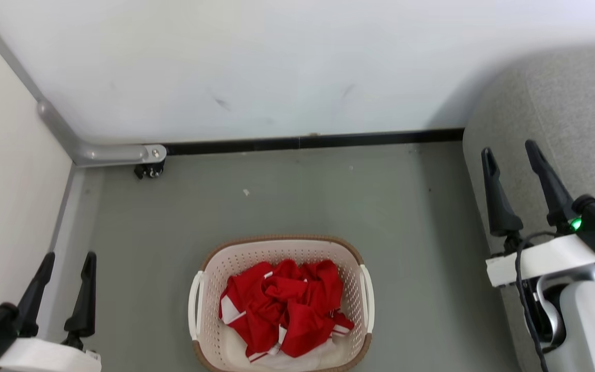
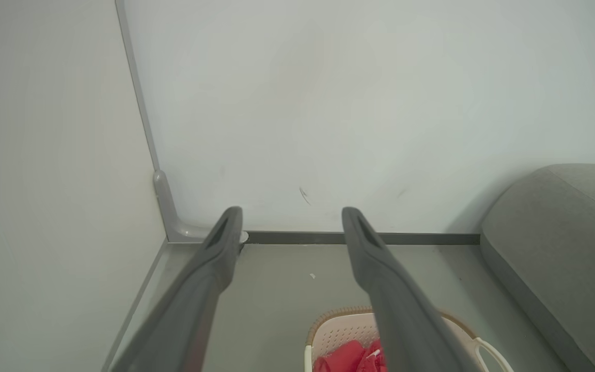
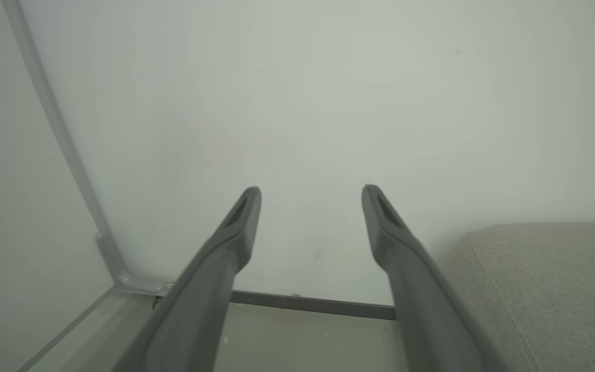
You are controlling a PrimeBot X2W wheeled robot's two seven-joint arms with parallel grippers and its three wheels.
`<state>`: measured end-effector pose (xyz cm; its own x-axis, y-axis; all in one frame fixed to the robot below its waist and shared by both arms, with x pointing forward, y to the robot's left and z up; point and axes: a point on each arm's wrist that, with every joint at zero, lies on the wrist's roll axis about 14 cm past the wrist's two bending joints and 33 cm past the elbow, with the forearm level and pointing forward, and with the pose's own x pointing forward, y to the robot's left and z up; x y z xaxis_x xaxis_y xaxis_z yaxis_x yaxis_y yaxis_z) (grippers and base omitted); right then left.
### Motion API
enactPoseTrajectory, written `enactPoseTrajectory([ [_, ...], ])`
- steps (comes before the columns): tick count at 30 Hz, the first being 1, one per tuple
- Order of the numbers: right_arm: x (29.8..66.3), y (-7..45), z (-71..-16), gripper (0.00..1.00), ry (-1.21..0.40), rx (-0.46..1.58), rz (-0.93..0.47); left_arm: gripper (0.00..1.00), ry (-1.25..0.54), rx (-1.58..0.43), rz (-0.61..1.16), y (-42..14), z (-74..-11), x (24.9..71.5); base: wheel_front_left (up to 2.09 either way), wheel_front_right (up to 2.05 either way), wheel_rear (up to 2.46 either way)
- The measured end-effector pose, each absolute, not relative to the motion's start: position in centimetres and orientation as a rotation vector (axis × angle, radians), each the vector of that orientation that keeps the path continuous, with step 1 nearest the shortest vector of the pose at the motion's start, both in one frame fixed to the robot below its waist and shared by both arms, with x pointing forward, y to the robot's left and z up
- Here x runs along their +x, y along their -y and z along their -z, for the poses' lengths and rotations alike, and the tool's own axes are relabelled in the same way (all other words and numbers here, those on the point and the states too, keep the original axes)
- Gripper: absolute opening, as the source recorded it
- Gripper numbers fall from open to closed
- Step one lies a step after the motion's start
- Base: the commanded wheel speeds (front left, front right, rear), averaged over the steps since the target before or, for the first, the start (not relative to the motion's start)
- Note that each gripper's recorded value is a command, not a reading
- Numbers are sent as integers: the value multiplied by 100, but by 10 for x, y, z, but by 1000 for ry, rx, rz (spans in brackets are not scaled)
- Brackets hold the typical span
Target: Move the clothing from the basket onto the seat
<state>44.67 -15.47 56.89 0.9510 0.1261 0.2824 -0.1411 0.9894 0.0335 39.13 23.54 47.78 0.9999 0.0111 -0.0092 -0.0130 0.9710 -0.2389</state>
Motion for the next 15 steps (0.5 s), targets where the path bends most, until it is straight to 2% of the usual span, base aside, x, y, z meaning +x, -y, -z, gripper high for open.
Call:
enactPoseTrajectory([
  [15, 411, 161, -580, 100, 302, 59, -118, 100, 25, -252, -38, -236, -488, 356, 0, 0, 0],
])
